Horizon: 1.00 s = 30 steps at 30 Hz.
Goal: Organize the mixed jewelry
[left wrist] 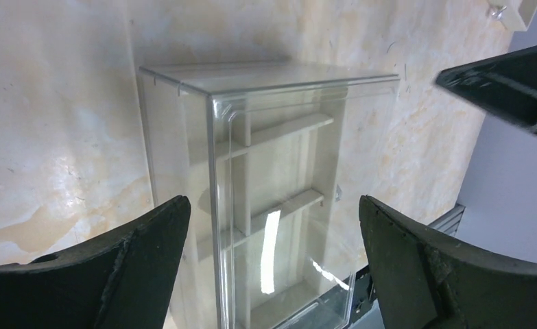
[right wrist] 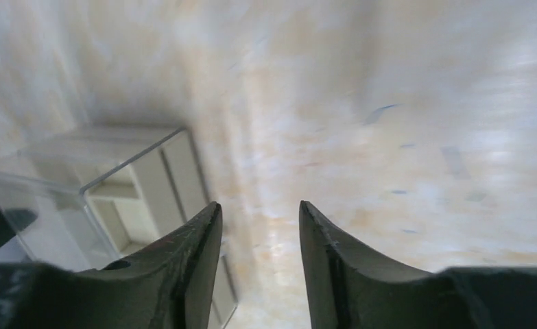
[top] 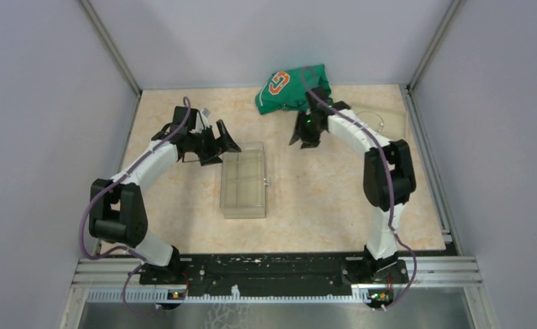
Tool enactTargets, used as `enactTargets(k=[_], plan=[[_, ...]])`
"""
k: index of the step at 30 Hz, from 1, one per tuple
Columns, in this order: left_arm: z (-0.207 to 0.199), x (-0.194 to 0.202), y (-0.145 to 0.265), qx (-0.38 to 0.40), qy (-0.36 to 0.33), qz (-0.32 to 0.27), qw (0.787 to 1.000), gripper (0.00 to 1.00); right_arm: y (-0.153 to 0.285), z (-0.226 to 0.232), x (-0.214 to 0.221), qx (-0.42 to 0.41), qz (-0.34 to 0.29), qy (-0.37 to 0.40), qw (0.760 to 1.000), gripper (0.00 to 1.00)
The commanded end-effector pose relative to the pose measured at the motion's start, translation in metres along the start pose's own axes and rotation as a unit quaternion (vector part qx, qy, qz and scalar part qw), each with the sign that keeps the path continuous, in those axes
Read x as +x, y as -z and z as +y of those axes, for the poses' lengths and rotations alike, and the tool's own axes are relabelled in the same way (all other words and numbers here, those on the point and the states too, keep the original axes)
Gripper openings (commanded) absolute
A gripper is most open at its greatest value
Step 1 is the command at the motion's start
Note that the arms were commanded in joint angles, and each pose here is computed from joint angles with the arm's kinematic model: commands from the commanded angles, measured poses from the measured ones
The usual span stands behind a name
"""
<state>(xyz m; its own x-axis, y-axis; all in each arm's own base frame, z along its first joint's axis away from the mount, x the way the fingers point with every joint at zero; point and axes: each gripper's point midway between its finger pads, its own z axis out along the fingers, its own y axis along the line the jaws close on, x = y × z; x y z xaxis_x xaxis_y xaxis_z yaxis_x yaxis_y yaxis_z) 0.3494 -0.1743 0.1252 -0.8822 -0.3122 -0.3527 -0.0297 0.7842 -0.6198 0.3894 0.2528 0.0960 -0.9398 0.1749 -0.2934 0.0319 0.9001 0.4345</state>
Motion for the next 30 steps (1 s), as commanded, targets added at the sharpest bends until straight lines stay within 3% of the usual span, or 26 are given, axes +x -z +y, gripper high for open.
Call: enactTargets(k=[1, 8, 16, 30], plan=[[-0.019, -0.04, 0.029, -0.002, -0.03, -0.067, 0.997, 0.98, 0.081, -0.081, -0.075, 0.094, -0.136, -0.067, 0.984, 0.48], [-0.043, -0.07, 0.056, 0.017, -0.054, -0.119, 0.991, 0.99, 0.136, -0.231, -0.1, 0.239, -0.185, -0.273, 0.913, 0.5], [-0.044, -0.063, 0.05, 0.033, -0.049, -0.108, 0.992, 0.98, 0.146, -0.301, -0.132, 0.302, -0.211, -0.38, 0.848, 0.51], [-0.04, -0.059, 0.045, 0.032, -0.048, -0.1, 0.993, 0.99, 0.103, -0.348, -0.148, 0.312, -0.187, -0.445, 0.818, 0.49]])
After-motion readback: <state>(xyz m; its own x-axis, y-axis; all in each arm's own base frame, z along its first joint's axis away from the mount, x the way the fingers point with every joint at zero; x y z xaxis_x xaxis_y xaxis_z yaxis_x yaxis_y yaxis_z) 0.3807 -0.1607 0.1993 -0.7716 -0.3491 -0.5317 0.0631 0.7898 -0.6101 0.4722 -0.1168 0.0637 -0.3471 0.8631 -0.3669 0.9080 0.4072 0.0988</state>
